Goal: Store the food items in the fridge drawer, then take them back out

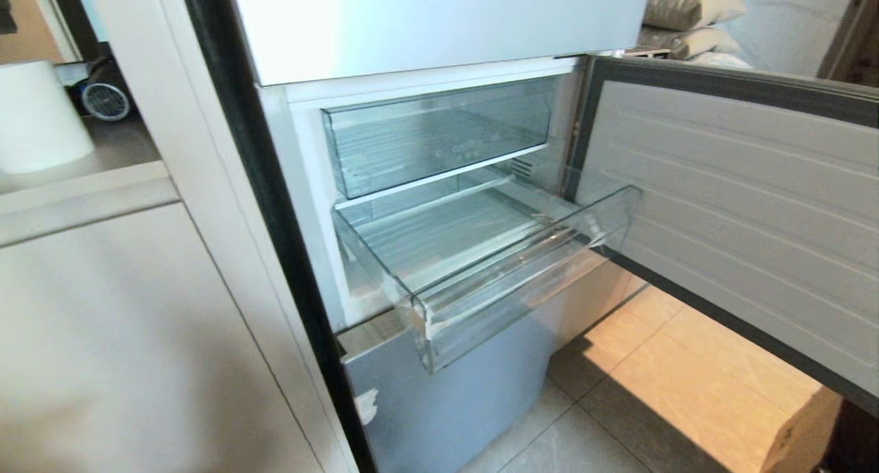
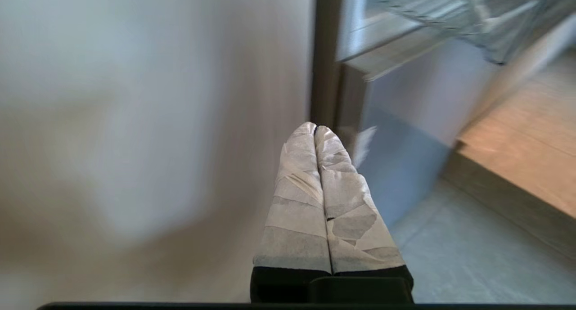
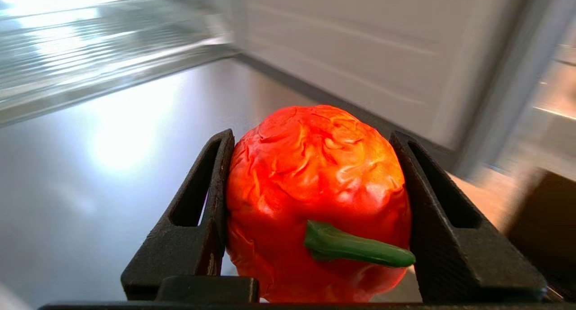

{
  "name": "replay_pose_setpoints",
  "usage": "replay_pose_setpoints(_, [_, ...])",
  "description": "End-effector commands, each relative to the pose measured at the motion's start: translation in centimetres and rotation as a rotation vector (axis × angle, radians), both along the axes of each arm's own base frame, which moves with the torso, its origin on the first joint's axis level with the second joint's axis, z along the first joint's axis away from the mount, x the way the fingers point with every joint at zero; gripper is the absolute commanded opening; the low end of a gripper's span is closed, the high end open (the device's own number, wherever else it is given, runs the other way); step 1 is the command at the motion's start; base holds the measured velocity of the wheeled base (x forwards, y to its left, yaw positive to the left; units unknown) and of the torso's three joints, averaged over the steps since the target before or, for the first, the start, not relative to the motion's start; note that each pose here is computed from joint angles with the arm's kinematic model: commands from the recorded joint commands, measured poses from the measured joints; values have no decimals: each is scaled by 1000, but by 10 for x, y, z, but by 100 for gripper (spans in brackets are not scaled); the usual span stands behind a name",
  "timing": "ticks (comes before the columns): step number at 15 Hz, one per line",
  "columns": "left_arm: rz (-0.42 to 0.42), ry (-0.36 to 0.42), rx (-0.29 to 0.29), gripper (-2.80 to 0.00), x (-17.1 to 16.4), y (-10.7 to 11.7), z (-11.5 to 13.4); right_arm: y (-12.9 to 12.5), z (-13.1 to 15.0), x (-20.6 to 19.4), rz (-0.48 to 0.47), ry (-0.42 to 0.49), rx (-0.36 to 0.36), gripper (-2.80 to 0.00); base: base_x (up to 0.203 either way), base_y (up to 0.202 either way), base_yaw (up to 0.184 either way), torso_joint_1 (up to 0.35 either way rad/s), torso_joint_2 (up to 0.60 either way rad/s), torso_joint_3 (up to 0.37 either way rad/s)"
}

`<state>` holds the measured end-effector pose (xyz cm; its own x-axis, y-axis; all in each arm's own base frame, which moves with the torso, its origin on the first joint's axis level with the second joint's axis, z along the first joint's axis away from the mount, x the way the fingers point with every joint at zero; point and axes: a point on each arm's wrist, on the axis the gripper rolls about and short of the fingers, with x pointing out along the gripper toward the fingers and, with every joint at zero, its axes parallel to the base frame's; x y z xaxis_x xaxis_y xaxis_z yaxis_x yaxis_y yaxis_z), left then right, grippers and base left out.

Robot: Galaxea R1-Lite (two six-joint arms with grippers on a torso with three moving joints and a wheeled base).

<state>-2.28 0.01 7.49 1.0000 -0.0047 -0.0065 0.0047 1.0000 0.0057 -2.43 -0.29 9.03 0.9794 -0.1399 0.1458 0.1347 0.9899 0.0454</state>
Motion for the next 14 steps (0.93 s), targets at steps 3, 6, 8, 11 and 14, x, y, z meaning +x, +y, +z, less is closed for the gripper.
replay_pose_setpoints(3, [-1,0,0,-280,0,0,0,0,0,0,-7,-4,19,-280,-1,7,-174,2,0,2])
replay_pose_setpoints(6, [0,0,0,-280,0,0,0,0,0,0,15,-23,149,-280,-1,5,-105,2,4,2])
replay_pose_setpoints(8, [-1,0,0,-280,0,0,0,-1,4,0,-32,-29,177,-280,0,0,0,0,0,0])
replay_pose_setpoints(11, [0,0,0,-280,0,0,0,-5,35,2,-189,-22,210,-280,0,0,0,0,0,0])
replay_pose_setpoints(14, [0,0,0,-280,0,0,0,-7,63,10,-366,48,225,-280,0,0,0,0,0,0])
